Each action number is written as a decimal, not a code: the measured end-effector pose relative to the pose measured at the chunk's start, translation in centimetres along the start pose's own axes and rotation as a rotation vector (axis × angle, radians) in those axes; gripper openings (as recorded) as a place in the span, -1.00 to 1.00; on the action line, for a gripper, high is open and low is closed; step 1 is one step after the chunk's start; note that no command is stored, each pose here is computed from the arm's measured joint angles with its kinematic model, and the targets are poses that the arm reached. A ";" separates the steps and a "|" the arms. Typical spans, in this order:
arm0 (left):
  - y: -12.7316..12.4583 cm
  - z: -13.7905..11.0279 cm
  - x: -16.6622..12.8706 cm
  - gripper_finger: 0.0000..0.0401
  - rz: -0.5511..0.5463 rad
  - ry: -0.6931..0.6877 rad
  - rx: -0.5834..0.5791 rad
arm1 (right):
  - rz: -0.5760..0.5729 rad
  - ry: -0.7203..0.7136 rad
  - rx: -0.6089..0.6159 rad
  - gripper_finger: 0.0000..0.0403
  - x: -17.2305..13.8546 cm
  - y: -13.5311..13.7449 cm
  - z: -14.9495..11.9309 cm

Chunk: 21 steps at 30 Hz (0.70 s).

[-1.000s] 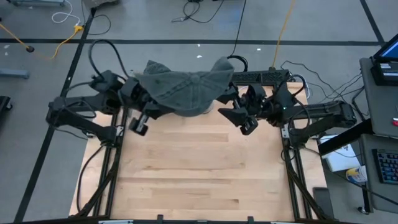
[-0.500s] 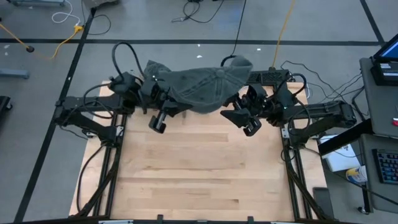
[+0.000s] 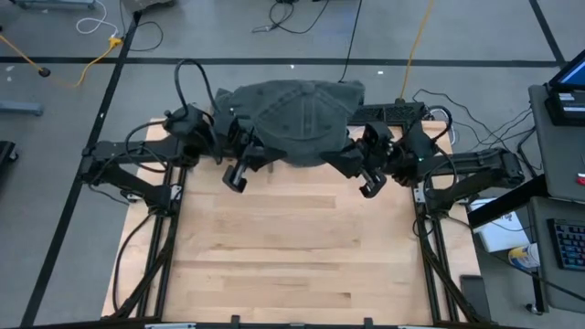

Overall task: Pick & Place hat
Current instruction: Stack the black cap on the stacked black caps on the shelf

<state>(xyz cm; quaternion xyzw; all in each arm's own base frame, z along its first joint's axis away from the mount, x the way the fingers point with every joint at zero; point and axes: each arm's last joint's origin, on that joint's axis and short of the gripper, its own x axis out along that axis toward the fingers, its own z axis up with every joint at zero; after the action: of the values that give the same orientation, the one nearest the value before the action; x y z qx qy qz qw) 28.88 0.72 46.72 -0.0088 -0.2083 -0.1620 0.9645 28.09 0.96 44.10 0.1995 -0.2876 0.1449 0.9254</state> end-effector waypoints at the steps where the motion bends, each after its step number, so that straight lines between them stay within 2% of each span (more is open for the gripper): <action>1: 0.0 -0.1 0.0 -0.67 0.001 0.010 -0.011 | 0.003 0.005 0.028 -0.96 0.0 -0.1 0.1; 6: -0.6 0.4 -1.4 -0.49 0.038 0.134 -0.058 | 0.005 0.055 0.250 -0.97 -0.8 -0.4 1.5; 12: -1.3 0.8 -3.4 -0.33 0.074 0.295 -0.095 | -0.049 0.138 0.430 -0.98 -2.1 -0.8 3.2; 16: -2.0 1.7 -5.1 -0.28 0.123 0.362 -0.111 | -0.073 0.225 0.560 -0.98 -3.0 -1.1 3.8; 21: -2.6 2.9 -6.7 -0.28 0.181 0.379 -0.126 | -0.083 0.380 0.742 -0.98 -3.8 -1.3 3.7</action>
<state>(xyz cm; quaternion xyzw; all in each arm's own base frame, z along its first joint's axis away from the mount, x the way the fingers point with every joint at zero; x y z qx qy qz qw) 21.10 0.59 46.52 -0.0571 -0.0112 -0.0860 0.9946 23.81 -2.49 44.23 0.5006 -0.0318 0.2355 0.8324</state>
